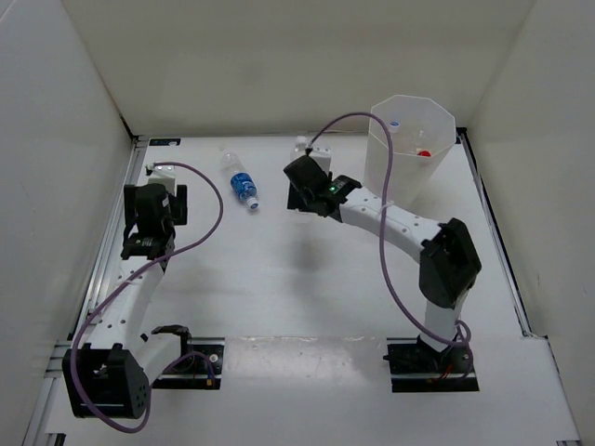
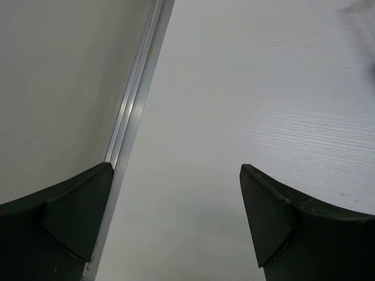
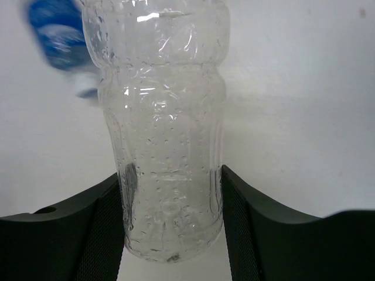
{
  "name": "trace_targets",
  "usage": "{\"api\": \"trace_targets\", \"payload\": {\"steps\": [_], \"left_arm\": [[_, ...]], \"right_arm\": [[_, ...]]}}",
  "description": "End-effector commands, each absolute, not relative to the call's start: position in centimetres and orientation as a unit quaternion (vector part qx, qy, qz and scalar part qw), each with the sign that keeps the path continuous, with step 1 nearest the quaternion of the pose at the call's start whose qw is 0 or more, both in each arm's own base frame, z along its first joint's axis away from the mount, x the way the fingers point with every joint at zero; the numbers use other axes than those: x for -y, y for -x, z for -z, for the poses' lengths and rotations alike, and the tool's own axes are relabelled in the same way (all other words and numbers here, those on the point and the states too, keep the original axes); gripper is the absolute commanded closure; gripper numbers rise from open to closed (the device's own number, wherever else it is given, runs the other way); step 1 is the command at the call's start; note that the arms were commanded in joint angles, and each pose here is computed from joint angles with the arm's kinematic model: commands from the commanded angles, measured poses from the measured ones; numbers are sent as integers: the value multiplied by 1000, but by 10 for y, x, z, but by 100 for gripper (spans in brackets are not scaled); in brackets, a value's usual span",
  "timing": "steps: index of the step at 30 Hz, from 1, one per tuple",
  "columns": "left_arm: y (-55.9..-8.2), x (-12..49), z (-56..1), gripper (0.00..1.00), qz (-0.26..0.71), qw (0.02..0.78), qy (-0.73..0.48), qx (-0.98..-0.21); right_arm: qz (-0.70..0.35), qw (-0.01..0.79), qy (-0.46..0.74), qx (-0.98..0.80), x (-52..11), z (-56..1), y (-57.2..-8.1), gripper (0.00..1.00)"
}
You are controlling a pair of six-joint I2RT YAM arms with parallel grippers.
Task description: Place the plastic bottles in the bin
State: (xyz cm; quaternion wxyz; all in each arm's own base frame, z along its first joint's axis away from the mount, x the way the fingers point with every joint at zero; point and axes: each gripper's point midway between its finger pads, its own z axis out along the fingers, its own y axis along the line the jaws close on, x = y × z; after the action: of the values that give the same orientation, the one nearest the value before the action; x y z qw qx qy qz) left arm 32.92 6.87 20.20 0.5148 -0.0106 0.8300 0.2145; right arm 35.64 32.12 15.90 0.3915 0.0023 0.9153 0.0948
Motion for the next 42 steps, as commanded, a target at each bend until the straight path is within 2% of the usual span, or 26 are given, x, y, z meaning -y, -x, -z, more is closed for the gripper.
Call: {"api": "trace_targets", "payload": {"steps": [1, 2, 3, 6, 12, 18, 25, 30, 33, 34, 35, 38, 42], "left_arm": [[-325, -71, -203, 0, -206, 518, 24, -830], [-325, -71, -203, 0, -204, 519, 28, -829], [-325, -69, -202, 0, -199, 520, 25, -830], [-326, -67, -202, 0, -193, 522, 27, -830], [-324, -63, -198, 0, -180, 522, 29, -833], [-324, -60, -196, 0, -170, 520, 27, -837], [-323, -64, -195, 0, -171, 519, 33, -837], [-323, -61, -193, 0, -163, 517, 27, -840], [-324, -61, -190, 0, -163, 513, 26, -842], [-324, -61, -190, 0, -163, 513, 26, -842], [-323, -64, -190, 0, -166, 512, 30, -842], [-324, -63, -190, 0, -162, 513, 28, -843], [-326, -56, -189, 0, -145, 515, 17, -844]], "right_arm": [[-194, 530, 21, -825, -338, -305, -382, 86], [-181, 558, 43, -809, -333, -326, -386, 86], [-178, 601, 27, -779, -321, -361, -393, 86], [-138, 665, -5, -734, -269, -413, -410, 86], [-37, 701, -74, -708, -158, -432, -454, 86], [29, 657, -117, -744, -92, -379, -490, 85], [54, 610, -121, -781, -80, -315, -483, 82], [72, 592, -150, -789, -64, -291, -482, 80], [61, 572, -142, -806, -64, -277, -487, 58], [53, 567, -140, -810, -67, -284, -485, 36], [52, 559, -135, -817, -69, -279, -486, 24], [46, 555, -135, -819, -70, -283, -481, 1], [49, 570, -145, -807, -64, -301, -475, 1]]}}
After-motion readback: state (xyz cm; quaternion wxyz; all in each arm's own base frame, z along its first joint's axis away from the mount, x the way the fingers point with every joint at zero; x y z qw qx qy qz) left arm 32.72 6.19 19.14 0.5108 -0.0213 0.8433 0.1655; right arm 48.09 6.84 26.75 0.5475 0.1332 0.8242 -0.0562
